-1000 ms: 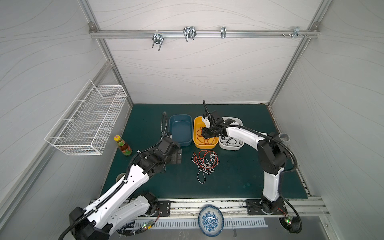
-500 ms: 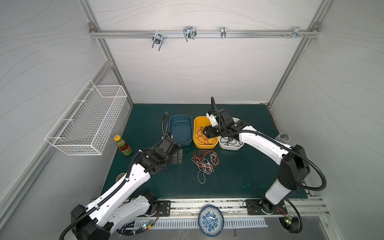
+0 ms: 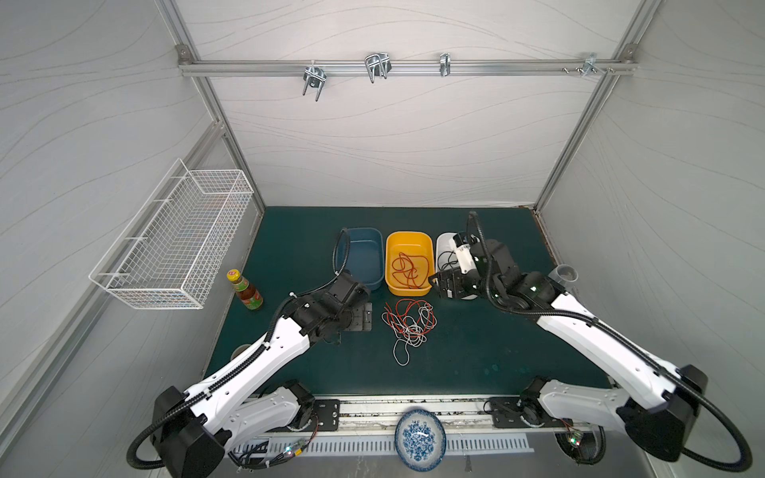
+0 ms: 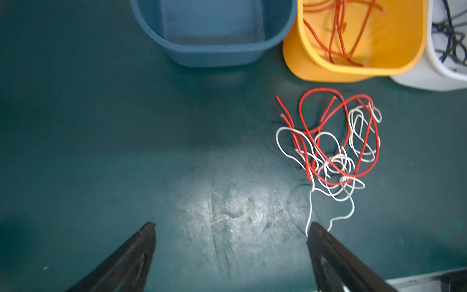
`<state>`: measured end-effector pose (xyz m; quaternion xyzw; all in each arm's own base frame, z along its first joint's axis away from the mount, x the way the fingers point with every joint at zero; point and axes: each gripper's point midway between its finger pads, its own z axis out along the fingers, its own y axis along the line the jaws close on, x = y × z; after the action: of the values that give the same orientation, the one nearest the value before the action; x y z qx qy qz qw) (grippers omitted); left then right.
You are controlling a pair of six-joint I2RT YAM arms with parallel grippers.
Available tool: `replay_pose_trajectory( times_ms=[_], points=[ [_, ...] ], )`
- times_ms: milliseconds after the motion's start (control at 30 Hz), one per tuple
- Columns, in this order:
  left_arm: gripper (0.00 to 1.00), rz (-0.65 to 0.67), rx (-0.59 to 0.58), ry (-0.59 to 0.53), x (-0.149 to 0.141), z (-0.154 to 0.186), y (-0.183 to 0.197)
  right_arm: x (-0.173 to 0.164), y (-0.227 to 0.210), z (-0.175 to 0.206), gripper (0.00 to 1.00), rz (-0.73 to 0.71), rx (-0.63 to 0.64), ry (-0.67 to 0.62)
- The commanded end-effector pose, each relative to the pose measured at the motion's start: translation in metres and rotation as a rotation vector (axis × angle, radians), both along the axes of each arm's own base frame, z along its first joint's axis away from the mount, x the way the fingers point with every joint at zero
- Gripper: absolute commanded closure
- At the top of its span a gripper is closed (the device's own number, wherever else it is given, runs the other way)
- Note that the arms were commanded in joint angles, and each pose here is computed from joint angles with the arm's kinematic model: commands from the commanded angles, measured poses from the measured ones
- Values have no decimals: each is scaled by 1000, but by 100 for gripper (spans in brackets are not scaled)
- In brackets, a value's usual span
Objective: Untangle and sort cables by color
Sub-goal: Place the cable in the container, then untie the cable.
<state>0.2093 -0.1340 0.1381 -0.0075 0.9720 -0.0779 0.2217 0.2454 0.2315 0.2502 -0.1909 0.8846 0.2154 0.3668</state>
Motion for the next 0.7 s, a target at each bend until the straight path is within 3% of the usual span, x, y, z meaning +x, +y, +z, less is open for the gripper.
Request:
replay_pose_trajectory(
  times_ms=[0,300,667],
  points=[
    [7,27,-90,9,5,6,-24,-22,-33,-21,1,-54,-112,47],
    [14,26,-184,94,11,-17,-61,-57,-74,-28,1,-87,-147,46],
    [29,26,-166,145,21,-44,-81,-74,-105,-17,1,-113,-184,-6]
  ],
)
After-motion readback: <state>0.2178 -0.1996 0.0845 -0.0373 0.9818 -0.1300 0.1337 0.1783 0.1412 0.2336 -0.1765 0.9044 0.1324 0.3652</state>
